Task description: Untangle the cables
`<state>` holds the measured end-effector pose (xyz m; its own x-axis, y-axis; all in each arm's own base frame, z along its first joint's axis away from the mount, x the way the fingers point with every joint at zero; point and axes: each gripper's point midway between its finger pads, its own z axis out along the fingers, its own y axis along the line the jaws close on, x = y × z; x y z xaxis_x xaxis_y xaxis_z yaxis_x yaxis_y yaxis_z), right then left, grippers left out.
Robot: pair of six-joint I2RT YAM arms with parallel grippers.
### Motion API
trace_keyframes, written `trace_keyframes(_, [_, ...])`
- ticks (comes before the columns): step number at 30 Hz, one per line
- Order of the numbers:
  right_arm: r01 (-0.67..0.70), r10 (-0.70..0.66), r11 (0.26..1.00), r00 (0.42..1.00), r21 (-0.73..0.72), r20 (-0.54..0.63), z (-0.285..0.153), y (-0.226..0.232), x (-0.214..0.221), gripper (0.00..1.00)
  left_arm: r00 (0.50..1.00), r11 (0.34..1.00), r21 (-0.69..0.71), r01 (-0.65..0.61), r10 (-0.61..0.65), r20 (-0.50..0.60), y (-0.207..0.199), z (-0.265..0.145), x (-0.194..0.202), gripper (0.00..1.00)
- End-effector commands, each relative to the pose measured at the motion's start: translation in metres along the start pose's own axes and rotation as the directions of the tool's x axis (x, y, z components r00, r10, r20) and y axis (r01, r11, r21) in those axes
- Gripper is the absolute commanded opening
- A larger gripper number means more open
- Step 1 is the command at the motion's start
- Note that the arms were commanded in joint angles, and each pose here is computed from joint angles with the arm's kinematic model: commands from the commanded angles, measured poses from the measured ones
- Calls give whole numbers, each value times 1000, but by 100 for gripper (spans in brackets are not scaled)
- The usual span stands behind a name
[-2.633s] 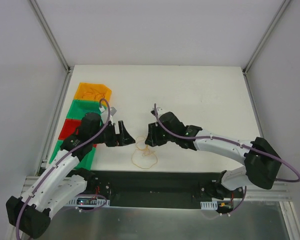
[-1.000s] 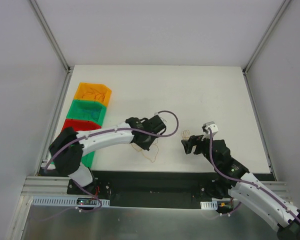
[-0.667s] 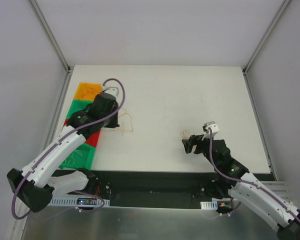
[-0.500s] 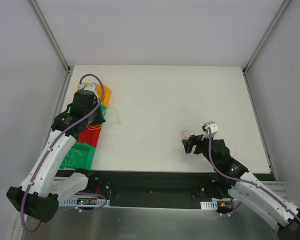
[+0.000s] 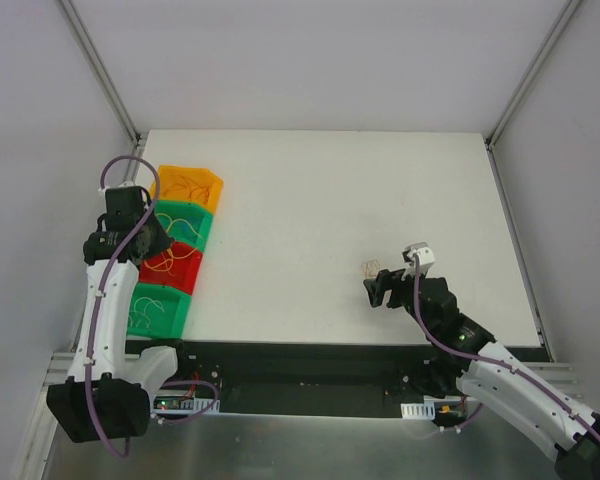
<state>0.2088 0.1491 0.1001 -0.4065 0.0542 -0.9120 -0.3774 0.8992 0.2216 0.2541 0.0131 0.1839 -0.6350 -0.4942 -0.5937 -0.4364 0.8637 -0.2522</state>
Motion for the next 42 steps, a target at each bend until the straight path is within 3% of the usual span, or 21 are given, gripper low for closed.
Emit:
trace_keyframes(1, [-13, 13, 1000, 998, 1, 57, 3, 2, -16, 83, 992, 992, -48, 119, -116, 55, 19, 1, -6, 0])
trace_keyframes(6, [-11, 11, 1000, 998, 2, 54, 3, 2, -17, 83, 964, 957, -118, 264, -264, 16, 42, 17, 10, 0])
trace_keyframes(11, [-8, 8, 1000, 999, 0, 54, 3, 3, -17, 83, 900, 869, -253, 426, -435, 24, 70, 37, 30, 0])
trace_keyframes(21, [-6, 6, 1000, 999, -2, 47, 4, 3, -16, 83, 829, 808, -298, 508, -552, -85, 75, 75, 45, 0])
trace_keyframes(27, [-8, 8, 1000, 999, -2, 45, 5, 3, -16, 83, 817, 772, -320, 550, -576, 16, 87, 69, 35, 26])
trace_keyframes(31, [-4, 4, 1000, 999, -7, 38, 6, 4, -15, 83, 838, 800, -267, 538, -542, 63, 83, 55, 22, 59])
trace_keyframes(37, [-2, 2, 1000, 999, -10, 38, 7, 5, -15, 83, 852, 829, -195, 524, -505, 139, 78, 28, 9, 96])
trace_keyframes(40, [-1, 2, 1000, 999, -8, 35, 7, 5, -15, 83, 861, 850, -145, 507, -490, 137, 70, 17, 8, 99])
trace_keyframes(42, [-2, 2, 1000, 1000, -10, 31, 7, 6, -14, 83, 885, 885, -46, 464, -460, 76, 47, 14, 11, 96])
